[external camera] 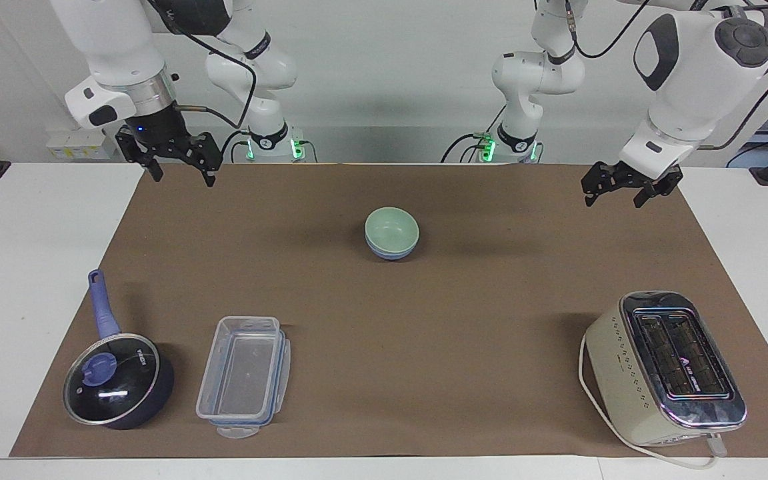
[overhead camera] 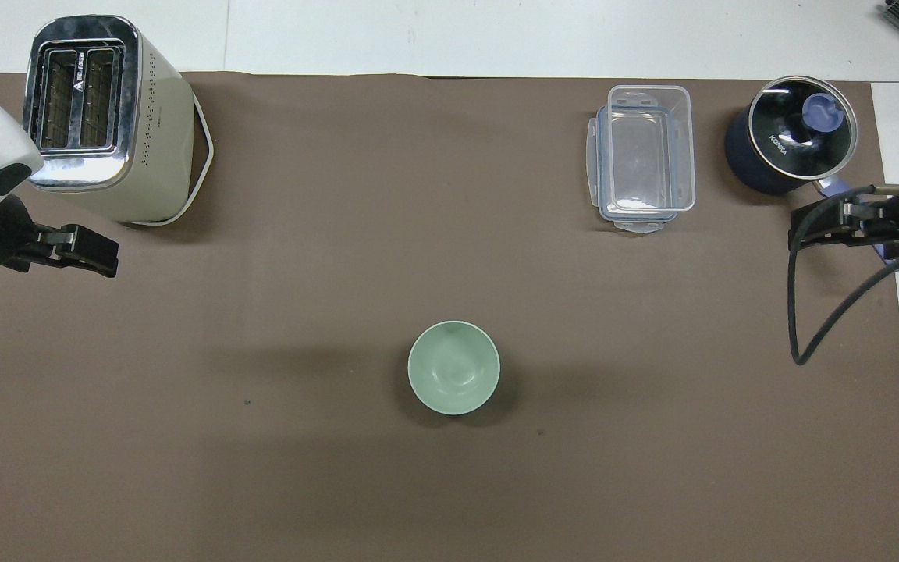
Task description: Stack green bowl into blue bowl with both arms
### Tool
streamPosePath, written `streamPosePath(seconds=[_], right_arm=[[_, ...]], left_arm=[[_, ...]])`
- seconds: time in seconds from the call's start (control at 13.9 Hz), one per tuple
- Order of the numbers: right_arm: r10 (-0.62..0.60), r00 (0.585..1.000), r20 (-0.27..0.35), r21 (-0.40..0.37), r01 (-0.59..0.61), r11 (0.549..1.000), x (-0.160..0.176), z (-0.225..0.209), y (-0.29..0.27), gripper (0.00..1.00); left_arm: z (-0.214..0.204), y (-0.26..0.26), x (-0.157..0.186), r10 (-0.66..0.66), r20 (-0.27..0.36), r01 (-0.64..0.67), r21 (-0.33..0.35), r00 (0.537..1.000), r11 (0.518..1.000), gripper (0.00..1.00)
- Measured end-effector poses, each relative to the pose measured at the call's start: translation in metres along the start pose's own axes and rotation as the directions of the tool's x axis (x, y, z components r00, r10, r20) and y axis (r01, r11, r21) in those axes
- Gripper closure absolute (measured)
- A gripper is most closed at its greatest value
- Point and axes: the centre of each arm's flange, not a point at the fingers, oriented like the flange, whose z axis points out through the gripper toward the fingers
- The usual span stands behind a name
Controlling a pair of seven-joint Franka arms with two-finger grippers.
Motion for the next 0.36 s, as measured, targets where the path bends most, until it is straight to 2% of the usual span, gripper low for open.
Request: streamPosePath(seconds=[0.36], right_arm=[[0.001, 1.0, -0.002, -0.002, -0.001, 1.0, -0.0077, 0.0019, 0.0031, 0.0]], left_arm=[[0.0, 0.0, 0.0, 0.0, 0.0, 0.0, 0.0, 1.0, 1.0, 0.0]])
